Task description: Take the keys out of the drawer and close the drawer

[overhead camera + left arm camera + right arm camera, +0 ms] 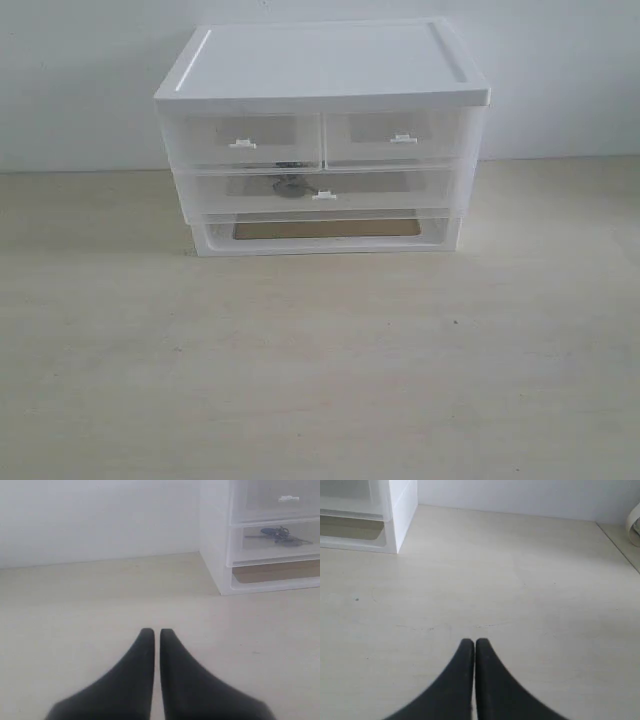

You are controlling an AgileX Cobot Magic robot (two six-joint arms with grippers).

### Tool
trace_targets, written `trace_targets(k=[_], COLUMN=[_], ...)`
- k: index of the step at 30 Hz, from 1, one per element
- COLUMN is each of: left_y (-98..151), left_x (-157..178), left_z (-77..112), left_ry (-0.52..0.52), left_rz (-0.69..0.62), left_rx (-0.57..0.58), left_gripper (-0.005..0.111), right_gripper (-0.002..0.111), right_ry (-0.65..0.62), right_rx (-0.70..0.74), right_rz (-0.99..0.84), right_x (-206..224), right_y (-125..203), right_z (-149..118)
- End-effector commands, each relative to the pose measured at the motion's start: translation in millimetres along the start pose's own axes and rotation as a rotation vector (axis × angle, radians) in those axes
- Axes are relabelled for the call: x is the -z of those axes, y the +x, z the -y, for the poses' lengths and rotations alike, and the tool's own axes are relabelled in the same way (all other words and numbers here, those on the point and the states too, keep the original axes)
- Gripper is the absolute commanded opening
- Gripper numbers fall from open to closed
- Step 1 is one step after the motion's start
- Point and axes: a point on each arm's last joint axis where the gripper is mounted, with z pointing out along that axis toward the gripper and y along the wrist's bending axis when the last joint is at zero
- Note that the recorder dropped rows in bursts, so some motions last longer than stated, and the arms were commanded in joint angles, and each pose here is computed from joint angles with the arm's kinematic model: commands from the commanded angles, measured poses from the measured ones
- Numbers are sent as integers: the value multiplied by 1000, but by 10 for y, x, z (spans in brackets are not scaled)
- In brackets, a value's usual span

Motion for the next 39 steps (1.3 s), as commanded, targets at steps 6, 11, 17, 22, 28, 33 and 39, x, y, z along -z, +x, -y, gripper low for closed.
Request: trace_targets(k=[6, 11, 17, 22, 28, 33, 39], left_y=[6, -21, -337, -629, -660, -681, -1012], left_x=[-1, 0, 67, 261, 293, 317, 260], left_z=[0, -7, -16, -24, -26, -36, 57], left_ry=[-2, -11, -38, -66, -23, 36, 170], left_rz=[4, 33, 389, 777, 828, 864, 820], left_rx=[17, -63, -88, -83, 27, 181, 164], left_gripper=[4, 4, 4, 4, 4, 4, 4], right_gripper=[0, 0, 0, 0, 0, 0, 0], right_ry=[8, 10, 5, -63, -158, -147, -223], right_rx=[-2, -2, -51, -187, -265, -259, -175], right_rz=[20, 125, 531, 882, 1102, 1047, 984], right_x=[4, 11, 129, 336, 508, 559, 718], right_y=[-16, -111, -459, -701, -813, -1017, -1548], right_z=[6, 8, 15, 19, 3, 26, -16])
